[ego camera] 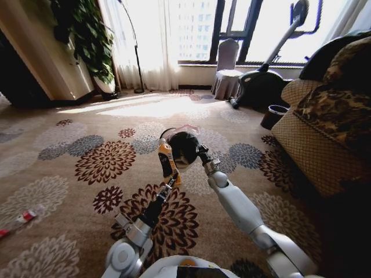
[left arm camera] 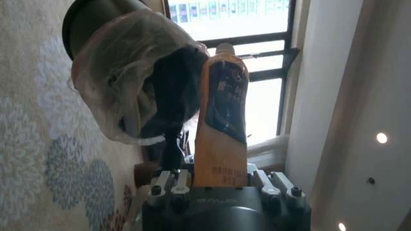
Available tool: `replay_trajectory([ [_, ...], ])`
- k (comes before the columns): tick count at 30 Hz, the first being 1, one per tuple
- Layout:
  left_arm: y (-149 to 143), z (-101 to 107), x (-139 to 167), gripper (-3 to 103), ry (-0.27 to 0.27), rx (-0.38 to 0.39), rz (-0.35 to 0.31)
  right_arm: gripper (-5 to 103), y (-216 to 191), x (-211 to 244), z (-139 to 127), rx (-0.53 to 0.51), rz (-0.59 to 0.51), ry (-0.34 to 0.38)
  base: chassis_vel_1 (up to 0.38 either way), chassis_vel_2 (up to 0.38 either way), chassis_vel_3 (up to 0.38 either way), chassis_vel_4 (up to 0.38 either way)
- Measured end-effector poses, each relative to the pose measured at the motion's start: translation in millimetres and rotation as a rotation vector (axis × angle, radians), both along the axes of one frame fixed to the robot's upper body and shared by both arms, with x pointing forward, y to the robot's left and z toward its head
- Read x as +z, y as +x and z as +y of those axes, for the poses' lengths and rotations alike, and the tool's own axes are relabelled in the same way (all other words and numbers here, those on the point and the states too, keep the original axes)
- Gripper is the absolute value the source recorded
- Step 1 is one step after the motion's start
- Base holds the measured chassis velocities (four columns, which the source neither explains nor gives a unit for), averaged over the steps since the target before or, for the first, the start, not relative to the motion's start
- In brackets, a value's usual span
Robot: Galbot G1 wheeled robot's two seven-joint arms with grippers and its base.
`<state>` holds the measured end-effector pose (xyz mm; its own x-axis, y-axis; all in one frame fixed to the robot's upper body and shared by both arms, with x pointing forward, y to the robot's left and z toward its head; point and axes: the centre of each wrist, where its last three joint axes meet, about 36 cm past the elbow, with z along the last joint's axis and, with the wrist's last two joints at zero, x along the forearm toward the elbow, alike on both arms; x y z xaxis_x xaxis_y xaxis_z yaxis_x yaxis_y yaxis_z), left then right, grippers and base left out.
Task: Pick up the trash from the ground and place it into the trash bin.
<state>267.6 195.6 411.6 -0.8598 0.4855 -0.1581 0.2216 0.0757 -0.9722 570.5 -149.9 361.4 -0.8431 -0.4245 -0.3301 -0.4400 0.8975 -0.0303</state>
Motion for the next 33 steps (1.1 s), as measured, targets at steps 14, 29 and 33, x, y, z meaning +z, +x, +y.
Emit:
replay_trajectory([
  [14,48,-18,-22,42,-0.002,-0.087,0.075,0,-39,7,-8,0.084,-0.027,0.005,0.0,0.0,0.0,0.0],
  [29,95,-14,-7,49,-0.216,0.052,0.08,0,-50,-1,-12,0.076,-0.014,0.032,0.0,0.0,0.0,0.0],
  [33,102,-12,-11,64,-0.145,0.046,0.057,0,-54,0,-17,0.072,-0.013,0.034,0.0,0.0,0.0,0.0],
])
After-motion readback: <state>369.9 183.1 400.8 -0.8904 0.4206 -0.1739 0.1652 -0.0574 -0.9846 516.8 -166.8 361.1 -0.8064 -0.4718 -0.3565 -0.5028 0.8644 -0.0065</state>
